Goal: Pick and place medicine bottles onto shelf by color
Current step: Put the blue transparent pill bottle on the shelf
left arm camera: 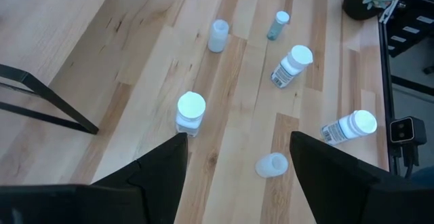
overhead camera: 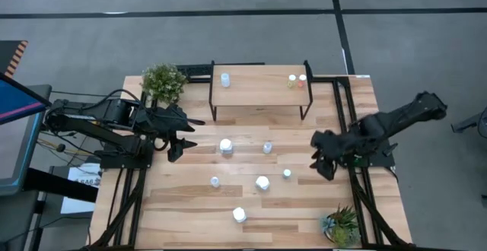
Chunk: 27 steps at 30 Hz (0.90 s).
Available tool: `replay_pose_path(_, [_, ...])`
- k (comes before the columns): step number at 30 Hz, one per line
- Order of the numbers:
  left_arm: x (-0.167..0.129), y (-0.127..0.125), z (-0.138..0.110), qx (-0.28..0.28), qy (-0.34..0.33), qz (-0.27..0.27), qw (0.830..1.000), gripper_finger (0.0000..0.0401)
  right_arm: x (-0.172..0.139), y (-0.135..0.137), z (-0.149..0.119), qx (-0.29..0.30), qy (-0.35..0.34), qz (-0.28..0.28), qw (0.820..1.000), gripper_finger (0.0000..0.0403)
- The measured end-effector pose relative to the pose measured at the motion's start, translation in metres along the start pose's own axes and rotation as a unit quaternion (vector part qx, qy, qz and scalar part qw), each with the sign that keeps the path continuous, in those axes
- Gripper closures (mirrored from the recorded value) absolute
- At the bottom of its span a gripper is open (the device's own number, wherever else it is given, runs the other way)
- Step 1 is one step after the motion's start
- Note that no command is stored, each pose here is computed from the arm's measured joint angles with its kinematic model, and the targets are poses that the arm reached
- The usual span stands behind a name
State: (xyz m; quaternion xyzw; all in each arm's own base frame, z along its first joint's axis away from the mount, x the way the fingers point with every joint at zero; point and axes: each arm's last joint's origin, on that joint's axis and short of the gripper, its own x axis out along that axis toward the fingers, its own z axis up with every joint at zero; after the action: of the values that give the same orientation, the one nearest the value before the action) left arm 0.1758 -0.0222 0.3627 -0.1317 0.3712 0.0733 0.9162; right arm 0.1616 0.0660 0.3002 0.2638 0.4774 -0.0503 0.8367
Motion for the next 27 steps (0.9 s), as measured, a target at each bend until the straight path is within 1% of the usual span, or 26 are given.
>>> replay_pose_path(5, [0.000, 0.000, 0.000, 0.000, 0.000, 0.000, 1.000, 0.0156, 0.030, 0.004, -0.016, -0.007, 0.006, 0.011, 1.000, 0.0187])
replay_pose_path(10, [0.000, 0.000, 0.000, 0.000, 0.000, 0.000, 1.000, 0.0156, 0.063, 0.003, -0.028, -0.025, 0.025, -0.009, 0.999, 0.0187])
replay_pose_path(13, [0.000, 0.000, 0.000, 0.000, 0.002, 0.000, 1.000, 0.0156, 0.082, 0.002, -0.033, -0.035, 0.049, -0.036, 0.998, 0.0187])
replay_pose_path(18, [0.000, 0.000, 0.000, 0.001, 0.002, 0.001, 1.000, 0.0156, 0.106, 0.002, -0.034, -0.067, 0.078, -0.077, 0.992, 0.0187])
replay_pose_path(22, [0.000, 0.000, 0.000, 0.001, 0.002, 0.001, 1.000, 0.0156, 0.128, -0.001, -0.034, -0.074, 0.094, -0.116, 0.986, 0.0187])
replay_pose_path(25, [0.000, 0.000, 0.000, 0.001, 0.002, 0.001, 1.000, 0.0156, 0.144, -0.003, -0.030, -0.071, 0.094, -0.126, 0.985, 0.0187])
replay_pose_path(27, [0.000, 0.000, 0.000, 0.001, 0.002, 0.001, 1.000, 0.0156, 0.152, -0.003, -0.026, -0.074, 0.086, -0.119, 0.986, 0.0187])
